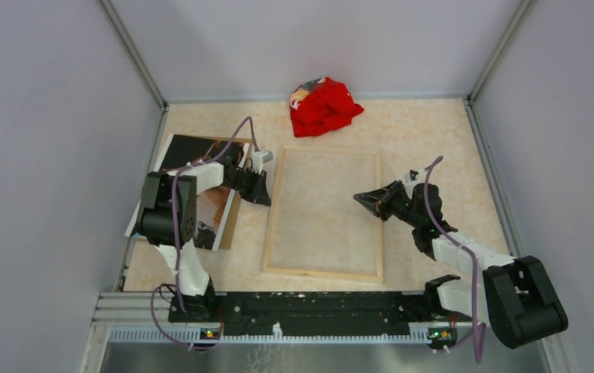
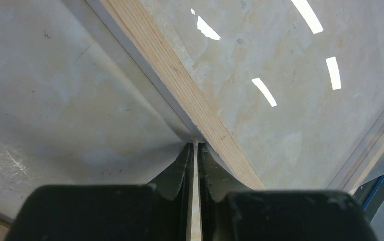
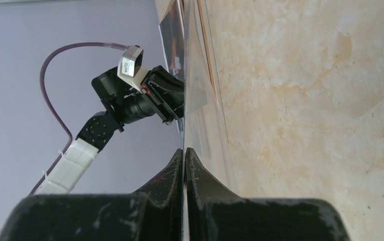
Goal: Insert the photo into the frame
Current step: Place the photo frame item in the photo frame.
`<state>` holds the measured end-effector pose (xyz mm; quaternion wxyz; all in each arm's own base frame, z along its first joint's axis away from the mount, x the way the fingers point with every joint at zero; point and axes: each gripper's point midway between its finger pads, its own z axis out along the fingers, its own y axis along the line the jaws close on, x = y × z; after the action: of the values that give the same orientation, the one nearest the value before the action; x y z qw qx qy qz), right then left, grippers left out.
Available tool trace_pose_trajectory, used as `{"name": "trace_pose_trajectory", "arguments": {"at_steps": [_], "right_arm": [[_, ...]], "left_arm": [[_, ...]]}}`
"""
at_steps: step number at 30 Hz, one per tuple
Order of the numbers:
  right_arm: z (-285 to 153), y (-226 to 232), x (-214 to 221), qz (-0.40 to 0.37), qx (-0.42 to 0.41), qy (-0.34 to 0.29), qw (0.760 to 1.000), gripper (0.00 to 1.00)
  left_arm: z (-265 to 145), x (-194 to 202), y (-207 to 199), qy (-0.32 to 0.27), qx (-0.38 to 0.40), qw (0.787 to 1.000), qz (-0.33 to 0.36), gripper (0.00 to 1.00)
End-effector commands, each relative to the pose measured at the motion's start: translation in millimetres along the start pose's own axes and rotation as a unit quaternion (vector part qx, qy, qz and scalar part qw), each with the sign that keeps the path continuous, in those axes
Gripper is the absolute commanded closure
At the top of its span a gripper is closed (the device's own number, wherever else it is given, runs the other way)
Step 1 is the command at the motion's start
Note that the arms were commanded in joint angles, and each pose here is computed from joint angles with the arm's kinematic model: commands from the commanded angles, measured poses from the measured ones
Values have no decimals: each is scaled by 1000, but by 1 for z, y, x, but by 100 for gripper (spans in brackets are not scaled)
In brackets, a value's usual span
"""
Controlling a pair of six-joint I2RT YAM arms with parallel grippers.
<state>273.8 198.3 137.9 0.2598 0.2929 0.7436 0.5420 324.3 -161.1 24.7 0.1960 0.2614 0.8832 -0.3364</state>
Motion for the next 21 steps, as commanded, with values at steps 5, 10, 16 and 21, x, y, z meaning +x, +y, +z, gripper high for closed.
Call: {"name": "trace_pose_trajectory", "arguments": {"at_steps": [5, 10, 16, 21], "right_arm": [[-3, 4, 1, 25, -27, -2, 999, 100], [-4, 0, -1, 51, -26, 0, 998, 100], [-3, 6, -9, 43, -26, 15, 999, 100], [3, 12, -10, 51, -40, 27, 998, 100]], "left_arm": [[9, 9, -1, 13, 5, 1000, -5, 88], [9, 8, -1, 11, 6, 1000, -9, 87], [6, 8, -4, 13, 6, 1000, -6, 87], [0, 3, -14, 8, 23, 1000, -6, 85]]}}
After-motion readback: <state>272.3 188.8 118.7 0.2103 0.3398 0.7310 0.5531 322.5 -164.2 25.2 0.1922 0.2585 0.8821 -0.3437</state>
